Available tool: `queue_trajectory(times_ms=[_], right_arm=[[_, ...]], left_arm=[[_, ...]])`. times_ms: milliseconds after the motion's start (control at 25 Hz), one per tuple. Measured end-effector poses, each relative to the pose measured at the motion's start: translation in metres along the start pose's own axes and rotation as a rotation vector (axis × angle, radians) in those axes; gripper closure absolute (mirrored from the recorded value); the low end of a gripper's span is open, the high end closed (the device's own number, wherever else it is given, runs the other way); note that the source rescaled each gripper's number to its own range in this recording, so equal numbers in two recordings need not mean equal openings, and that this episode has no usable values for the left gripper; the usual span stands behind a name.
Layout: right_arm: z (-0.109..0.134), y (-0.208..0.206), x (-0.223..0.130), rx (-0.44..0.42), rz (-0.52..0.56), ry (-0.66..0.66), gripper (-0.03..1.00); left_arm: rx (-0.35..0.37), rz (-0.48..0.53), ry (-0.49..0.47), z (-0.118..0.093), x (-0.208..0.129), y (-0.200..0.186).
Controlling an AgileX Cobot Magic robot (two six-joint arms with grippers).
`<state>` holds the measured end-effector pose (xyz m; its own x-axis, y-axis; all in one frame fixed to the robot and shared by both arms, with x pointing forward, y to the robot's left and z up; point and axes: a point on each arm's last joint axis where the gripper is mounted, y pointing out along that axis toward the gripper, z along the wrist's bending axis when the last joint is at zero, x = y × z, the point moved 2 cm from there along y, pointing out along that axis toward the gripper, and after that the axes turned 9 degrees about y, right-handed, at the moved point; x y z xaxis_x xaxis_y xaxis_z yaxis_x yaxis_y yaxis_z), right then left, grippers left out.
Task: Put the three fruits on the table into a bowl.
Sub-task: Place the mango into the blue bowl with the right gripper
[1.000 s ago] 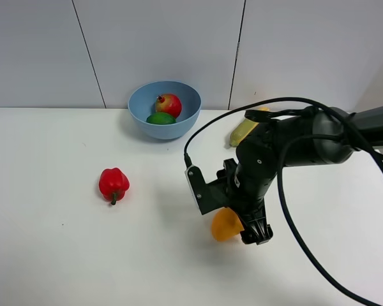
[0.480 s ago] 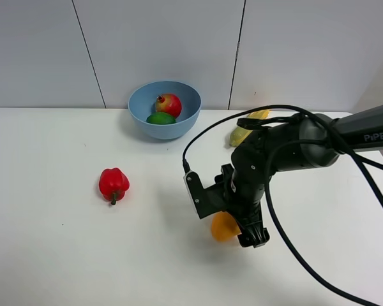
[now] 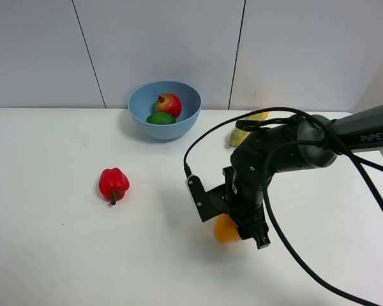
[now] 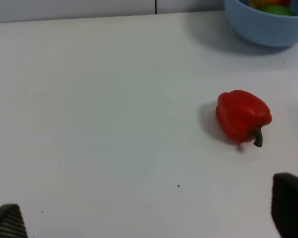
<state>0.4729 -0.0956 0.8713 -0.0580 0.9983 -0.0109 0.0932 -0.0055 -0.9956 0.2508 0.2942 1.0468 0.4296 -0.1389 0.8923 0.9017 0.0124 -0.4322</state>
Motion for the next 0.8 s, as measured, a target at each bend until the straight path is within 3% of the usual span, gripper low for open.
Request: queue_trajectory(times_ms=[160, 360, 400, 480, 640, 800], right_arm=[[-0.007, -0.027, 0.006, -0.006, -0.024, 0.145, 0.92], [-0.041, -0.108, 0.032, -0.093, -0.297, 0.638, 0.92], [-0.041, -0.108, 0.032, -0.093, -0.297, 0.638, 0.92], [-0.063, -0.138, 0.04, -0.147, -0.433, 0.809, 0.92], [-0.111, -0.17, 0.043, -0.279, -0.69, 1.018, 0.92], [-0.156, -0.162, 0.052, -0.327, -0.88, 1.157, 0.92]], left_arm=[[0.0, 0.0, 0.0, 0.0, 0.0, 0.0], [0.0, 0.0, 0.0, 0.0, 0.0, 0.0], [0.0, 0.0, 0.0, 0.0, 0.0, 0.0], [0.0, 0.0, 0.0, 0.0, 0.0, 0.0], [0.0, 0.0, 0.0, 0.0, 0.0, 0.0], [0.0, 0.0, 0.0, 0.0, 0.0, 0.0]])
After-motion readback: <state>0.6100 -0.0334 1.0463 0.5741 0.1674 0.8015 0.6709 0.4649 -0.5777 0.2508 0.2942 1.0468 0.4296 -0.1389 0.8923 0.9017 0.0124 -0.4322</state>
